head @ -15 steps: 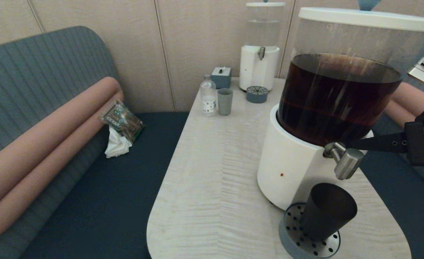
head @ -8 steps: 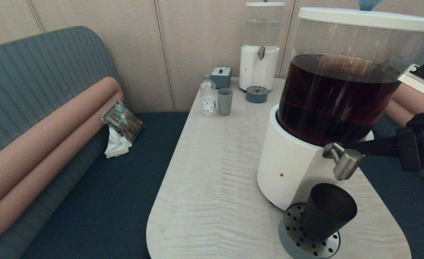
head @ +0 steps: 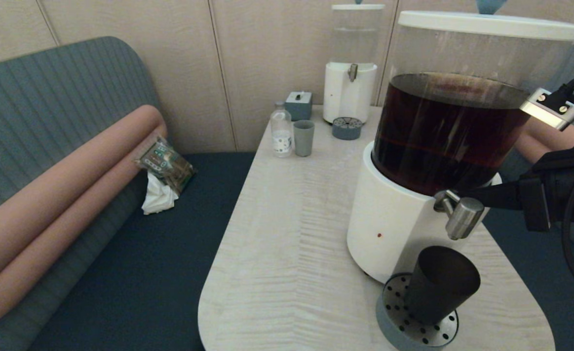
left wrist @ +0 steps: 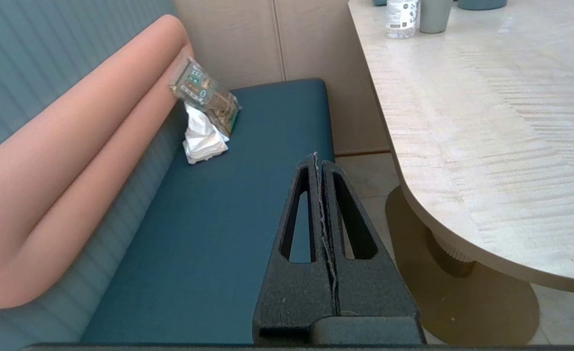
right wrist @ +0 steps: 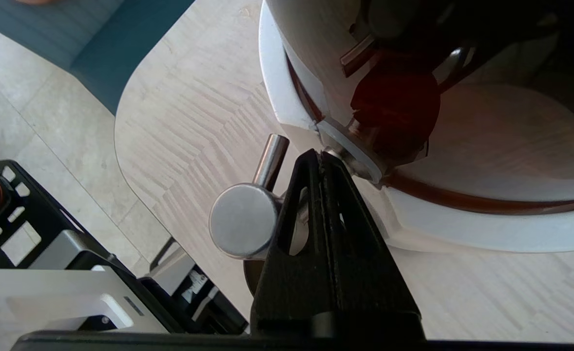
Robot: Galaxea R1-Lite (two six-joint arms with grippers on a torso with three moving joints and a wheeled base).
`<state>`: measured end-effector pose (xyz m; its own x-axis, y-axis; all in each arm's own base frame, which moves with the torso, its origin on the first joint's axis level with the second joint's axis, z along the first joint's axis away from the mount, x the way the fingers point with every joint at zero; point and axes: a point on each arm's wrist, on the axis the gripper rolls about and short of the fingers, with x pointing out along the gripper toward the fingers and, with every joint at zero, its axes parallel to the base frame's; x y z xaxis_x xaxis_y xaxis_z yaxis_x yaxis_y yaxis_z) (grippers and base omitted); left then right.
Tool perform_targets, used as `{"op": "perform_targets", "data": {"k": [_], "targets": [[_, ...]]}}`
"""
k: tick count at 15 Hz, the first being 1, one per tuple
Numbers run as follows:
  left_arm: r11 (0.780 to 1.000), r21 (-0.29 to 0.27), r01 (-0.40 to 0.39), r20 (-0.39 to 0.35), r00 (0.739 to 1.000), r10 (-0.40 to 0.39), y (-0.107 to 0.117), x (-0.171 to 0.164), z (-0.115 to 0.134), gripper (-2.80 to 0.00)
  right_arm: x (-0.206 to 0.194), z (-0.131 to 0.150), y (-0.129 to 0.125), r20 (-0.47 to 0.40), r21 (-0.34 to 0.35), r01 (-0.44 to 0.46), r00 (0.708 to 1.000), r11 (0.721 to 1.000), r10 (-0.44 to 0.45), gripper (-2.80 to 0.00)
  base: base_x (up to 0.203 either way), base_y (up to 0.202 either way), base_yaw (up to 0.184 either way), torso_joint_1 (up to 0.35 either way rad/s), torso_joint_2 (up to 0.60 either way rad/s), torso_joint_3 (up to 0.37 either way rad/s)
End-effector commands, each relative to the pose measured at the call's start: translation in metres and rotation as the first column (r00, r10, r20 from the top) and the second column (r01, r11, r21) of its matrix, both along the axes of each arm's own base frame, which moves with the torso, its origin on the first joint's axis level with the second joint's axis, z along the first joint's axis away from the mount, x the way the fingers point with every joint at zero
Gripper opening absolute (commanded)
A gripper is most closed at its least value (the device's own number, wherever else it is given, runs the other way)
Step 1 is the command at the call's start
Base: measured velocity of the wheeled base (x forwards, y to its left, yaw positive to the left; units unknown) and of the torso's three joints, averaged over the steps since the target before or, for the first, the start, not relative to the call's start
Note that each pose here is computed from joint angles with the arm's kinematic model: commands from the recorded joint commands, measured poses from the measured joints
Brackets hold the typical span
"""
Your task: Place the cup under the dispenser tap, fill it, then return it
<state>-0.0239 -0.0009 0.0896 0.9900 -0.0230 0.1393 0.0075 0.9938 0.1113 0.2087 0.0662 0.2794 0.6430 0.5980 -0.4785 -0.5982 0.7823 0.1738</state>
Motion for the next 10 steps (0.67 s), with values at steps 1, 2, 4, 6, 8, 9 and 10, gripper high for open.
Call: {"op": "perform_targets", "data": {"k": [1, 2, 4, 6, 8, 9, 10], "targets": [[1.000, 0.000, 0.000, -0.040, 0.999, 0.000, 0.000, 0.003, -0.011, -2.80, -0.001, 0.001, 0.001, 0.007, 0.000, -0.011, 1.000, 1.000, 0.011, -2.80, 0.000, 0.000, 0.000, 0.000, 0.00, 0.000], [1.000, 0.000, 0.000, -0.040, 0.999, 0.000, 0.000, 0.003, -0.011, -2.80, -0.003, 0.003, 0.000, 0.013, 0.001, -0.011, 1.000, 1.000, 0.011, -2.80, 0.000, 0.000, 0.000, 0.000, 0.00, 0.000], [1.000, 0.000, 0.000, -0.040, 0.999, 0.000, 0.000, 0.003, -0.011, -2.80, -0.006, 0.004, 0.000, 0.023, 0.002, -0.010, 1.000, 1.000, 0.010, -2.80, 0.000, 0.000, 0.000, 0.000, 0.00, 0.000], [1.000, 0.000, 0.000, -0.040, 0.999, 0.000, 0.000, 0.003, -0.011, -2.80, -0.009, 0.006, -0.001, 0.039, -0.005, -0.016, 0.999, 1.000, 0.017, -2.80, 0.000, 0.000, 0.000, 0.000, 0.00, 0.000], [1.000, 0.000, 0.000, -0.040, 0.999, 0.000, 0.000, 0.003, -0.011, -2.80, -0.012, 0.007, -0.002, 0.069, -0.033, -0.036, 0.997, 0.999, 0.038, -2.80, 0.000, 0.000, 0.000, 0.000, 0.00, 0.000], [1.000, 0.000, 0.000, -0.040, 0.999, 0.000, 0.000, 0.003, -0.011, -2.80, -0.014, 0.007, -0.002, 0.074, -0.035, -0.040, 0.996, 0.999, 0.042, -2.80, 0.000, 0.000, 0.000, 0.000, 0.00, 0.000], [1.000, 0.000, 0.000, -0.040, 0.999, 0.000, 0.000, 0.003, -0.011, -2.80, -0.015, 0.007, -0.002, 0.076, -0.037, -0.043, 0.996, 0.998, 0.046, -2.80, 0.000, 0.000, 0.000, 0.000, 0.00, 0.000]]}}
